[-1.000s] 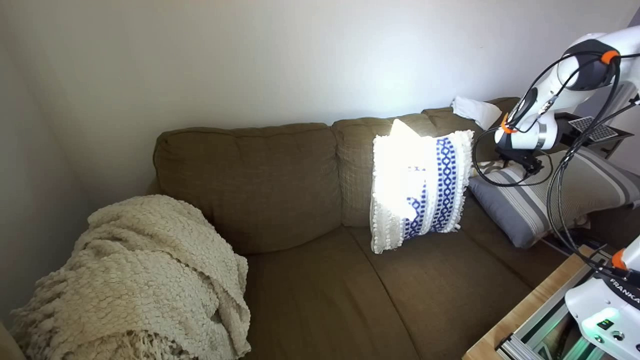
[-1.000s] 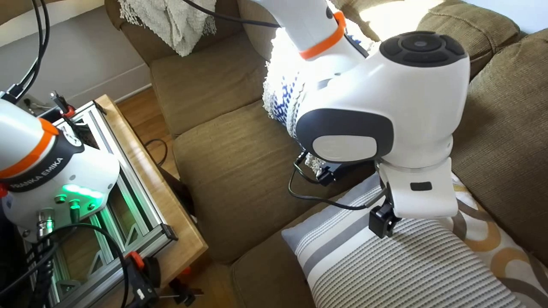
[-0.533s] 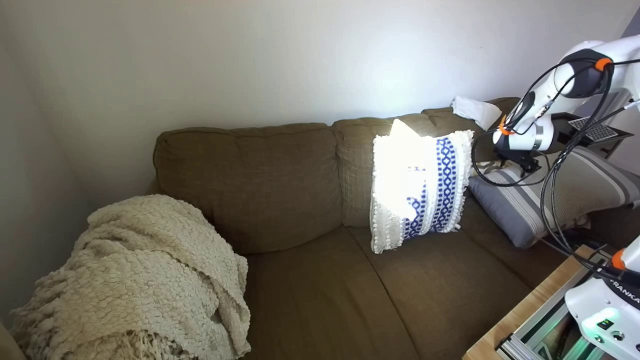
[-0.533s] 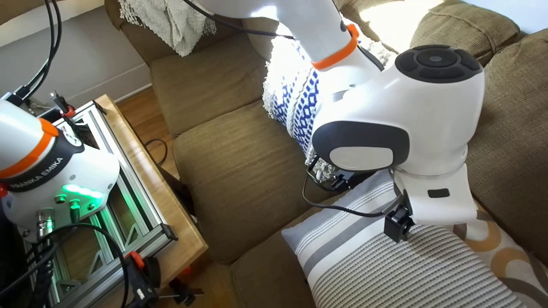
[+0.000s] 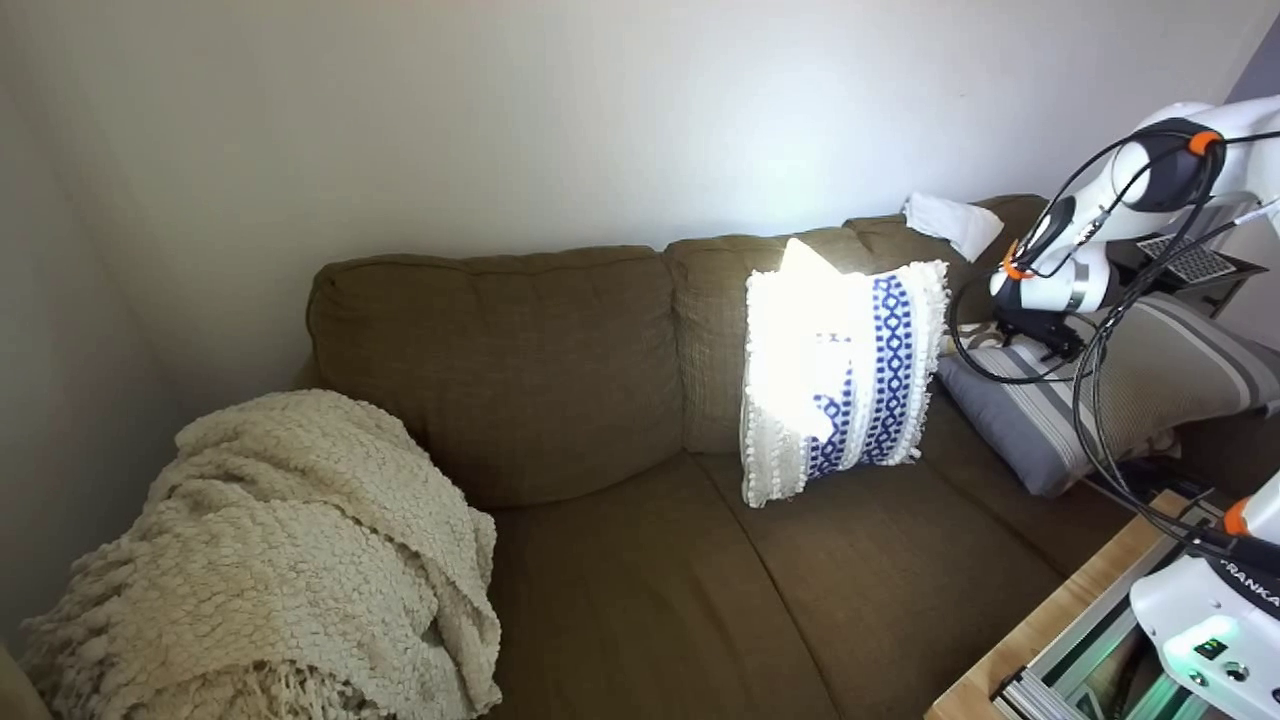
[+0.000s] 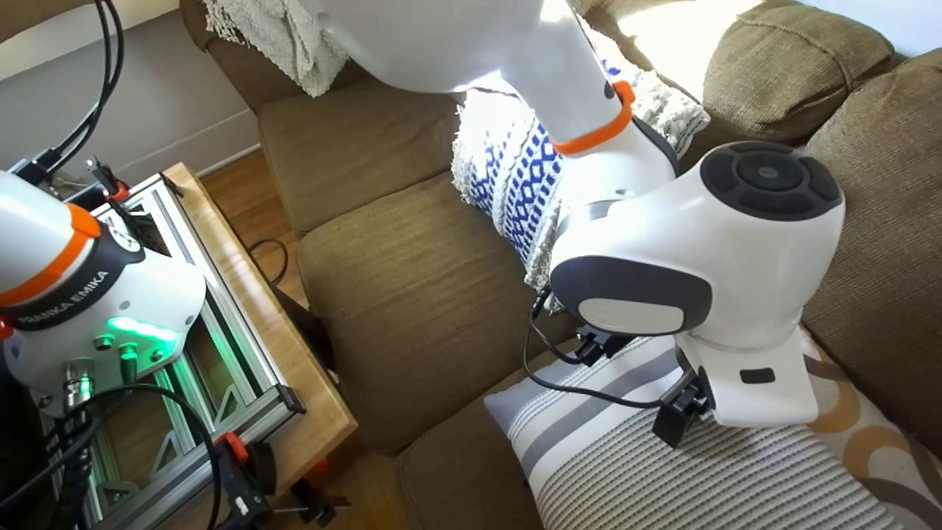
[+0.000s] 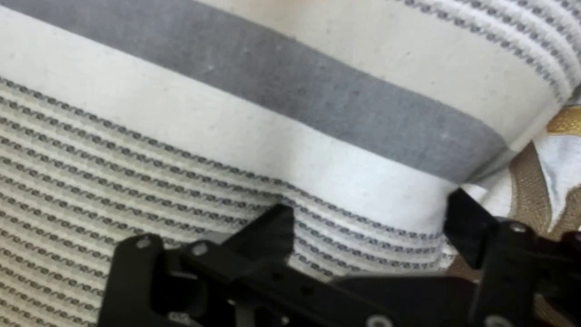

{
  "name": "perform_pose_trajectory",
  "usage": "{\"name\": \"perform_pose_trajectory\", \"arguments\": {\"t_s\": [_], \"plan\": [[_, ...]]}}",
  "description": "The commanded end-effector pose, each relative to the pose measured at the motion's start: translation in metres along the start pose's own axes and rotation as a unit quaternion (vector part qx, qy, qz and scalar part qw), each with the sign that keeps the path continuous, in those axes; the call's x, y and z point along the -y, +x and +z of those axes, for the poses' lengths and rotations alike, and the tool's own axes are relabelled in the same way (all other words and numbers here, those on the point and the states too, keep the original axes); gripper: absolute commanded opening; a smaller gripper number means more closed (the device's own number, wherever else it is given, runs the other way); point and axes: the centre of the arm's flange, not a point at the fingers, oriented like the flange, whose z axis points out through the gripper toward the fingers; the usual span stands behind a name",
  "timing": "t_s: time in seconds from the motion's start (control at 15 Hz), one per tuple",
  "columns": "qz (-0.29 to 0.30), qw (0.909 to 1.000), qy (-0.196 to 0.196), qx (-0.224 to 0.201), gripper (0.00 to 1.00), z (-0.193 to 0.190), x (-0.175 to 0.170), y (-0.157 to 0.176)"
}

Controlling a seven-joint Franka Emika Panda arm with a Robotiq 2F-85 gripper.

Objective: Move the blue and white pillow to the middle of the sofa back and move gray pillow in front of the blue and white pillow

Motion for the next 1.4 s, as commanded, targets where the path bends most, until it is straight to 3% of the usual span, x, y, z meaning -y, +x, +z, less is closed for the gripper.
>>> {"name": "perform_pose_trajectory", "arguments": {"t_s": [0.0,0.53,0.87,0.93,1.0,1.33], "plan": [[-0.006,0.9999,0.006,0.015,0.58,0.030,-0.004,0.011],[0.015,0.9991,0.034,0.022,0.01,0.012,0.006,0.013],[0.026,0.9983,0.045,0.027,0.00,-0.017,0.012,0.011],[0.027,0.9982,0.046,0.027,0.25,-0.022,0.015,0.010],[0.024,0.9977,0.054,0.033,0.26,-0.025,0.019,0.009],[0.000,0.9963,0.063,0.058,0.63,-0.042,0.048,-0.005]]}}
